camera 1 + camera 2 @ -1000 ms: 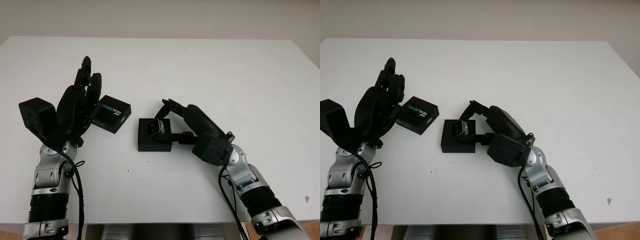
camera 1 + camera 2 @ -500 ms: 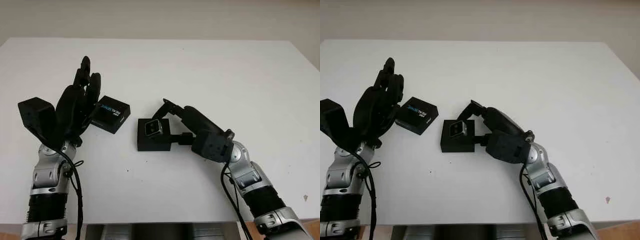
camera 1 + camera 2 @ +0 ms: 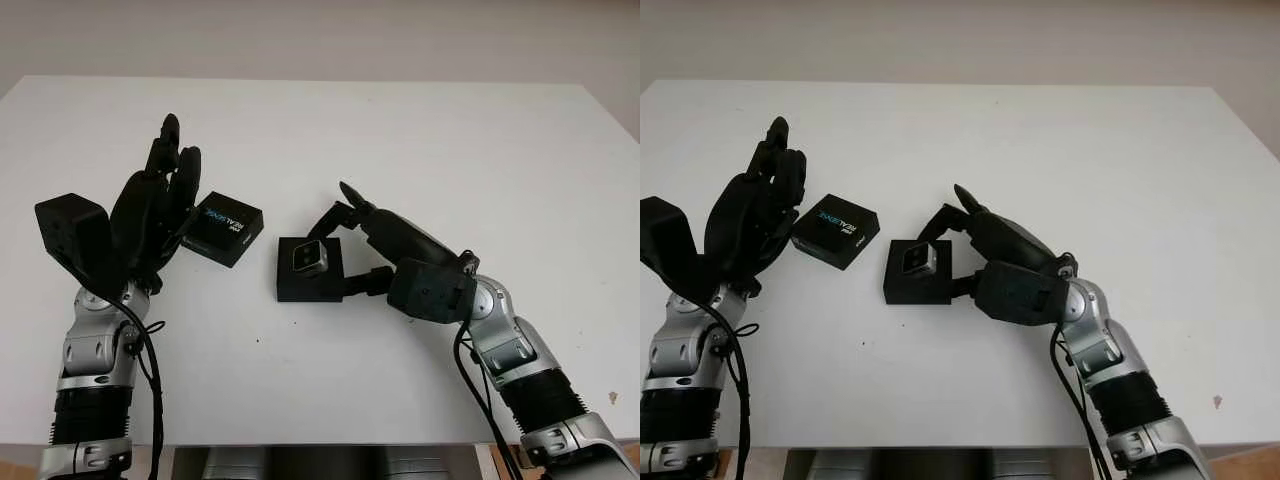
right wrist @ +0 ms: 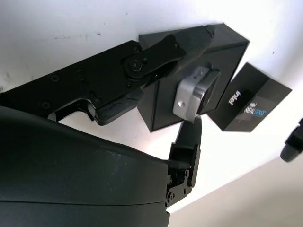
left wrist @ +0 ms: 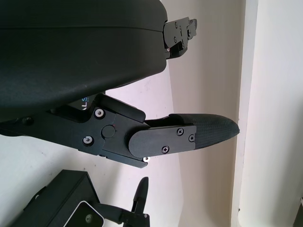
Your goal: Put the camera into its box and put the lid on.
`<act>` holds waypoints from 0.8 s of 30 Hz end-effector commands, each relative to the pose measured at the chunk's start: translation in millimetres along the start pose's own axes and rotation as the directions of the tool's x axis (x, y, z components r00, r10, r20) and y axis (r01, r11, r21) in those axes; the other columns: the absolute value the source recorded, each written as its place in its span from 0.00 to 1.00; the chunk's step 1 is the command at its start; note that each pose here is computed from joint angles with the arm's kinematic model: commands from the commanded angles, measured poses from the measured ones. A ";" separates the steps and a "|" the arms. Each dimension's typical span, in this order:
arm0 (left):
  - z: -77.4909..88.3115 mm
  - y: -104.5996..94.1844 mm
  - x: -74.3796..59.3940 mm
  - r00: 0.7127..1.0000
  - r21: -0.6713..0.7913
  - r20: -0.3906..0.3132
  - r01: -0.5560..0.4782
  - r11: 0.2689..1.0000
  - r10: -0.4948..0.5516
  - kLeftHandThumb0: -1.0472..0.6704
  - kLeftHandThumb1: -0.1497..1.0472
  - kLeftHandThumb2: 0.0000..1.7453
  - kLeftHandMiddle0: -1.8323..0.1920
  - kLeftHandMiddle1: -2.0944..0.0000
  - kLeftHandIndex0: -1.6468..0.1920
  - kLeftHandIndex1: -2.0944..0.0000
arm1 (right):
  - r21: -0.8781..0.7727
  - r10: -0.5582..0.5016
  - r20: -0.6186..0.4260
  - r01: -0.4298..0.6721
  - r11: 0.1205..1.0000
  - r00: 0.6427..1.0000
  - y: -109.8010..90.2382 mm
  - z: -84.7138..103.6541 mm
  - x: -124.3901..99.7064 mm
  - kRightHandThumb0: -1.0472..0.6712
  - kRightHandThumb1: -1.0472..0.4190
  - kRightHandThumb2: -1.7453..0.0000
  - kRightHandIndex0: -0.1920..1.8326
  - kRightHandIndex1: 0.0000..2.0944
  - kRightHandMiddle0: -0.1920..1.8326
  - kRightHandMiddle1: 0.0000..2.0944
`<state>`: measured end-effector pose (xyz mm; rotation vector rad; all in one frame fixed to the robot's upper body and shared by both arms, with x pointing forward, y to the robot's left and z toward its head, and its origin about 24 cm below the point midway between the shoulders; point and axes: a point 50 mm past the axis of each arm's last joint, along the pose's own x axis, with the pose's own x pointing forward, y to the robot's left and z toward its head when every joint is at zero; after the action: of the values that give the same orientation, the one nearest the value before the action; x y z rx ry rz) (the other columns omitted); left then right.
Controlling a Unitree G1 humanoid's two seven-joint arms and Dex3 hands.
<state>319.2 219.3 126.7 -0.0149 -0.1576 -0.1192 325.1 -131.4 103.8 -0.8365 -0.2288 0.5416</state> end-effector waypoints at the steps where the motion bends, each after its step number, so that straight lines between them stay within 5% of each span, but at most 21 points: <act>1: 6.9 2.2 0.4 1.000 0.014 0.020 0.002 1.000 -0.002 0.15 1.00 0.29 1.00 1.00 1.00 1.00 | -0.032 -0.056 0.021 0.057 0.998 0.998 -17.0 7.1 0.4 0.12 0.13 0.97 0.00 0.00 0.04 0.03; 20: 7.1 1.6 0.1 1.000 0.017 0.017 0.002 1.000 -0.003 0.15 1.00 0.29 1.00 1.00 1.00 1.00 | 0.013 -0.279 0.086 0.278 0.960 0.957 -31.1 15.4 2.1 0.10 0.05 0.96 0.00 0.00 0.00 0.00; 24: 7.0 1.8 -0.4 1.000 0.016 0.019 0.000 1.000 0.000 0.15 1.00 0.29 1.00 1.00 1.00 1.00 | 0.060 -0.344 0.099 0.340 0.939 0.934 -28.9 17.4 2.8 0.16 0.07 0.97 0.05 0.02 0.14 0.07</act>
<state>319.0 218.9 127.8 -0.0145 -0.1574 -0.1209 330.4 -135.4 133.0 -0.7260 -0.4290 0.2799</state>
